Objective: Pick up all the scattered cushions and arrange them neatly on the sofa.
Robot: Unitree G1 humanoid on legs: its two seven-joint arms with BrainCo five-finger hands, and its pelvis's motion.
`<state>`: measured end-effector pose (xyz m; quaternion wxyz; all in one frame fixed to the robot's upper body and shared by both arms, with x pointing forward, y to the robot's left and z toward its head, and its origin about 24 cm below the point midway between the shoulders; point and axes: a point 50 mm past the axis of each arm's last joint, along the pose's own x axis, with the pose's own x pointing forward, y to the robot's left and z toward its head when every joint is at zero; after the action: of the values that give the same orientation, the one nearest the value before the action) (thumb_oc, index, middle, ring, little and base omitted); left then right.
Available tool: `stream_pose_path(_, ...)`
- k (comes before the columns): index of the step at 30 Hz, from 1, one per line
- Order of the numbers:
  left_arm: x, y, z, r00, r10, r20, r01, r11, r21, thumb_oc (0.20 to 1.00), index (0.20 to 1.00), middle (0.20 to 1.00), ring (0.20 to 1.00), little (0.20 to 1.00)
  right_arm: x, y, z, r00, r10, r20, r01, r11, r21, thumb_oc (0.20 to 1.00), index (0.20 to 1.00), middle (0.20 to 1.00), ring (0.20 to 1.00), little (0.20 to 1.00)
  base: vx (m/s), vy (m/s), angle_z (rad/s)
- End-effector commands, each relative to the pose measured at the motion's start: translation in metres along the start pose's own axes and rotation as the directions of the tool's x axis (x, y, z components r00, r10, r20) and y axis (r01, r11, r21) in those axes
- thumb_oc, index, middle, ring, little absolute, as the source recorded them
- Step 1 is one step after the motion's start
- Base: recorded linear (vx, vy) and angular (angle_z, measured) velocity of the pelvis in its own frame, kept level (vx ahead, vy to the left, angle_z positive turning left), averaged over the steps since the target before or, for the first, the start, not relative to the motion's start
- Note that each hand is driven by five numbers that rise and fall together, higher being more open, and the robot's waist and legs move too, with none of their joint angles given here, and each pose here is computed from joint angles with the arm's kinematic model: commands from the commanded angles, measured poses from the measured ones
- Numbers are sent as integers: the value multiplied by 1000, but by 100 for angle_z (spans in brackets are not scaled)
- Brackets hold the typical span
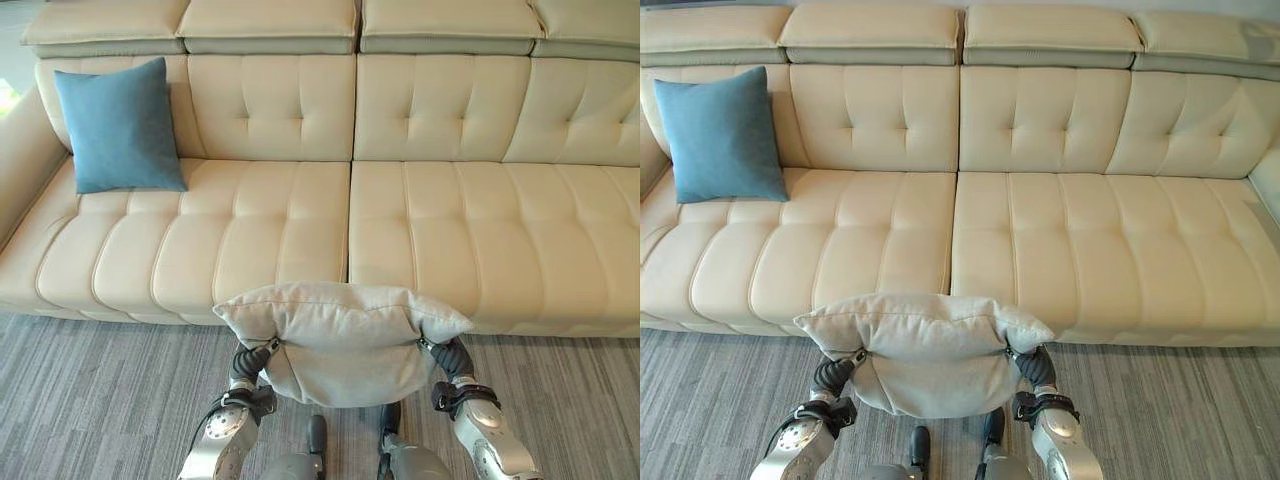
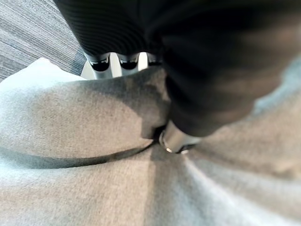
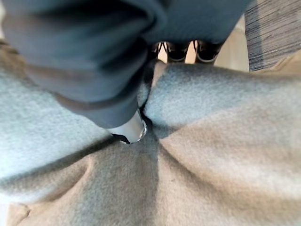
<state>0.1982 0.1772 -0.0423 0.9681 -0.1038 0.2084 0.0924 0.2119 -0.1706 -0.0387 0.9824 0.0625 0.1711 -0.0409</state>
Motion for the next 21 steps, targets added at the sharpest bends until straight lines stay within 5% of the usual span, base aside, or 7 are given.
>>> stream_pose_path(1, 5, -27, 37, 974, -140, 179, 137, 990, 27, 200, 200, 200, 200, 200, 3, 15, 43, 972, 81, 219, -89, 996, 27, 200, 200, 200, 200, 200, -4, 238, 13)
stream_pose_path(8, 11, -28, 49, 968, -110, 227, 109, 994, 13, 200, 200, 200, 200, 200, 10, 10, 47, 973, 46, 225, -50, 999, 10, 200, 200, 200, 200, 200, 85, -20, -17)
stream_pose_path(21, 6, -20, 34, 978, -111, 176, 117, 993, -27, 200, 200, 200, 200, 200, -2, -33, 15, 994, -72, 86, 72, 997, 3, 200, 200, 200, 200, 200, 390, -186, 16)
